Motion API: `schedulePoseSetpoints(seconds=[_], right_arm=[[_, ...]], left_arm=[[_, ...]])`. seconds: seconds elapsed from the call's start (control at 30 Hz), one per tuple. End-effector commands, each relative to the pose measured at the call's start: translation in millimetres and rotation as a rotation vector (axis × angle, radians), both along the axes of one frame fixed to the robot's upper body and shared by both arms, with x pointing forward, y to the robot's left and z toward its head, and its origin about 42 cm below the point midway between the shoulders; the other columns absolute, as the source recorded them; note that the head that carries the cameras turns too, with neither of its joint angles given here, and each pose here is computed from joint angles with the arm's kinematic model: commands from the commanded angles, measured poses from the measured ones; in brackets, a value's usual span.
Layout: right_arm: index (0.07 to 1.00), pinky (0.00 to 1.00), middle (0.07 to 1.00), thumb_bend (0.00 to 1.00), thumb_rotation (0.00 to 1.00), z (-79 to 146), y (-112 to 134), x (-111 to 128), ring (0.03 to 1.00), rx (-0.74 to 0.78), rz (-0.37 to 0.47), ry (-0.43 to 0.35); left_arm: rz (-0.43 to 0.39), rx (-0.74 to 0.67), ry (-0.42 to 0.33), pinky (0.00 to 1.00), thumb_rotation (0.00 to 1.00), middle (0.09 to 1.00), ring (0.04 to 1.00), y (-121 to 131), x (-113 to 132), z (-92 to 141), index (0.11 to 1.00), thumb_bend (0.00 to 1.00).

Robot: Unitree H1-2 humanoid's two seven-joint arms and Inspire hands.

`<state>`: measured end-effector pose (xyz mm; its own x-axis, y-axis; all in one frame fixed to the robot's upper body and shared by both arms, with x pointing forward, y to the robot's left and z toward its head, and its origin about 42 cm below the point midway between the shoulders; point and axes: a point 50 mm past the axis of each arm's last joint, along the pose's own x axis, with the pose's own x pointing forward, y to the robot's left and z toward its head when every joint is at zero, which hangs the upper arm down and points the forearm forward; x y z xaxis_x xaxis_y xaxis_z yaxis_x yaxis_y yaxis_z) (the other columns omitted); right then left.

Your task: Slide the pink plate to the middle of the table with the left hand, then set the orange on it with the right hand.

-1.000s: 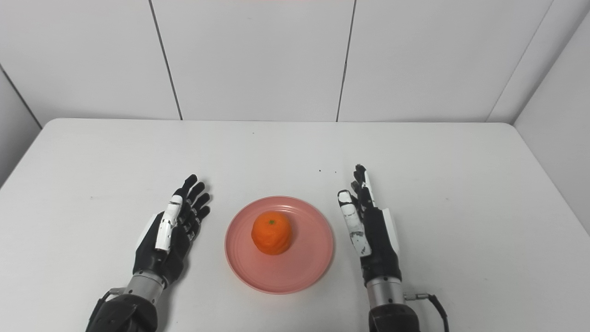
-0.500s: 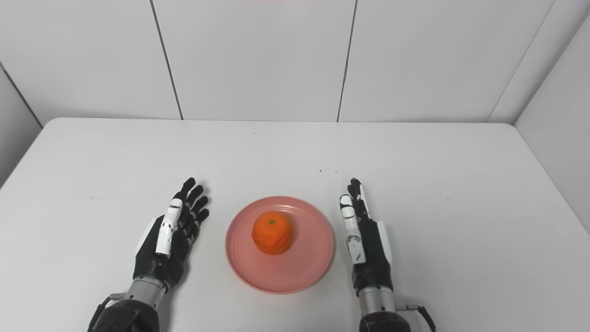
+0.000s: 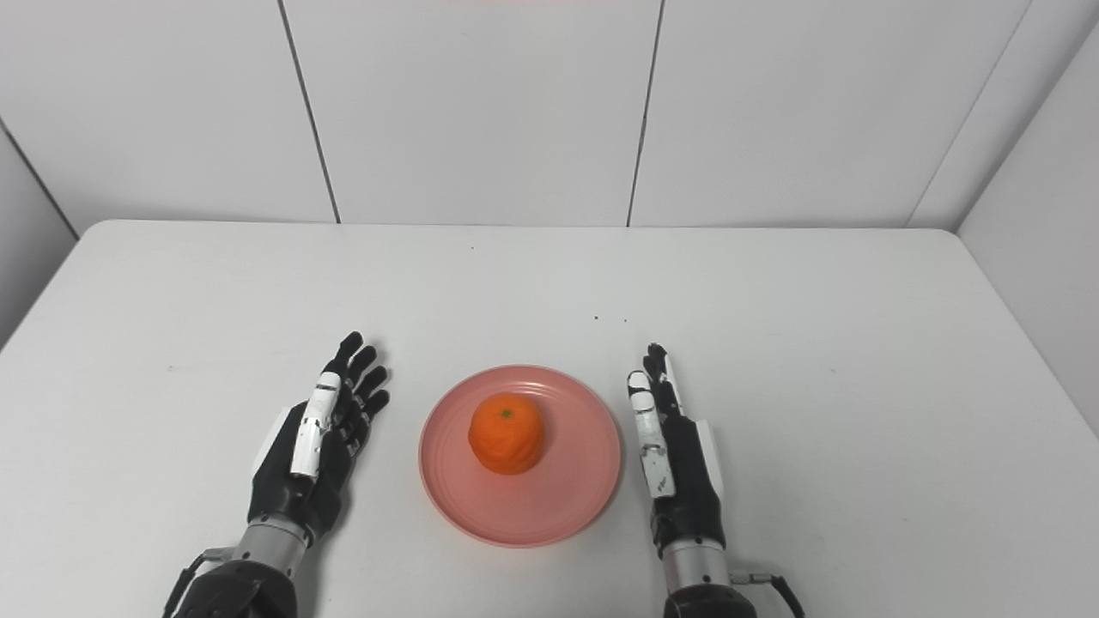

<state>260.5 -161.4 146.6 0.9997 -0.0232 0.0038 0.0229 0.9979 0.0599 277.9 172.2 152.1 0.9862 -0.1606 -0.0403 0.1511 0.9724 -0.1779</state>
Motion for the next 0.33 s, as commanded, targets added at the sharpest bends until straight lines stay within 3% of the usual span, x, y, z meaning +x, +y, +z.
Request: schedulePoseSetpoints(seconds=[0.0, 0.3], right_arm=[[0.984, 0.97, 0.986, 0.26, 1.0, 11.2, 1.1, 0.7, 0.973, 0.017, -0.012, -0.055], [0.975, 0.96, 0.973, 0.25, 1.0, 9.3, 0.7, -0.1, 0.961, 0.018, -0.02, -0.058]], left_arm=[[-0.009, -0.005, -0.078, 0.98, 1.0, 1.0, 0.985, -4.4, 1.0, 11.5, 0.997, 0.4], [-0.015, -0.009, -0.09, 0.99, 0.98, 1.0, 0.993, -6.4, 0.5, 11.3, 1.0, 0.41]])
